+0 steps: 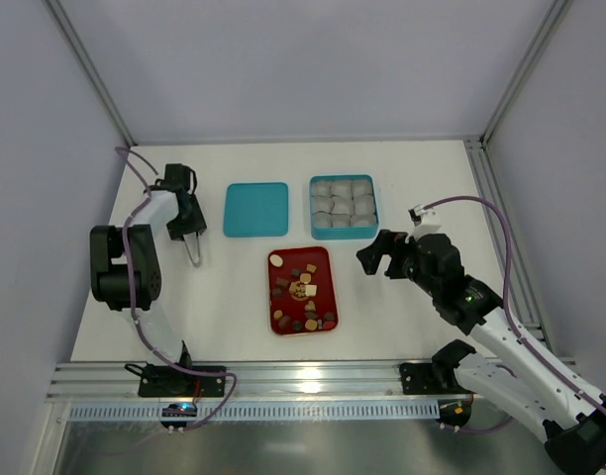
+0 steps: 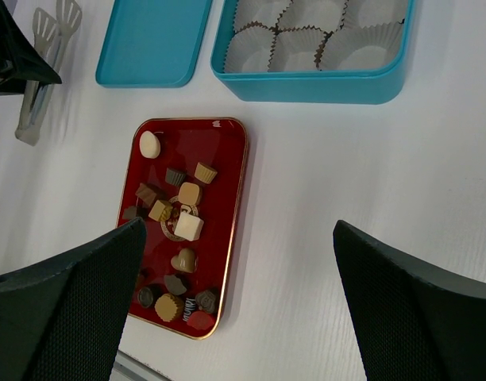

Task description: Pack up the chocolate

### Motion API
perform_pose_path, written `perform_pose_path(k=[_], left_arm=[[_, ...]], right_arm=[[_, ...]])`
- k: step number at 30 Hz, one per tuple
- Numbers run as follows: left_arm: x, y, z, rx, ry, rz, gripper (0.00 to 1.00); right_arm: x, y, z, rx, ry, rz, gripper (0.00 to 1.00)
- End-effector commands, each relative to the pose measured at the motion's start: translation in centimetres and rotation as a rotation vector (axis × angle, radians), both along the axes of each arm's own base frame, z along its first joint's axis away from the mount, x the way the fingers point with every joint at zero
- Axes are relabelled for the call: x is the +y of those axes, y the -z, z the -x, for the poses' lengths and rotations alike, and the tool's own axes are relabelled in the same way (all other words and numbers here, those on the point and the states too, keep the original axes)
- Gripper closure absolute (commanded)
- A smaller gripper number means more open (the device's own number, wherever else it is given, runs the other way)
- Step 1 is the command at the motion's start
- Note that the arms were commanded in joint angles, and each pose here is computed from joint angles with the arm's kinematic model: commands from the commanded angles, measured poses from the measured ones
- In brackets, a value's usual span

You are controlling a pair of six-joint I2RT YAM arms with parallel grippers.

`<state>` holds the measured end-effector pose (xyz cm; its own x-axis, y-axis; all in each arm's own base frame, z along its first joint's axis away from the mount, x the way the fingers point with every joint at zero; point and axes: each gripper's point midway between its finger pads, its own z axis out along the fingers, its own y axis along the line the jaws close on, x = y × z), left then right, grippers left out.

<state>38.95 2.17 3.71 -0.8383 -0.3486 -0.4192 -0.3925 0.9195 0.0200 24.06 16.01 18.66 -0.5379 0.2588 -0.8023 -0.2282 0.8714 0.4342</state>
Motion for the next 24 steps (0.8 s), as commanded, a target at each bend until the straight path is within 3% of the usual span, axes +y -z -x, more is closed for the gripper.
perform_pose_path(k=[1, 24], left_arm=[[0.4, -4.5, 0.5, -0.069, -0.035, -0.023, 0.48], [-4.1, -13.7, 4.1, -0.173, 0.083, 0.007, 0.44]], right_arm=[[0.6, -2.0, -0.3, -0.051, -0.009, -0.053, 0.00], [1.1, -1.7, -0.8, -0.039, -0.011, -0.053, 0.00]])
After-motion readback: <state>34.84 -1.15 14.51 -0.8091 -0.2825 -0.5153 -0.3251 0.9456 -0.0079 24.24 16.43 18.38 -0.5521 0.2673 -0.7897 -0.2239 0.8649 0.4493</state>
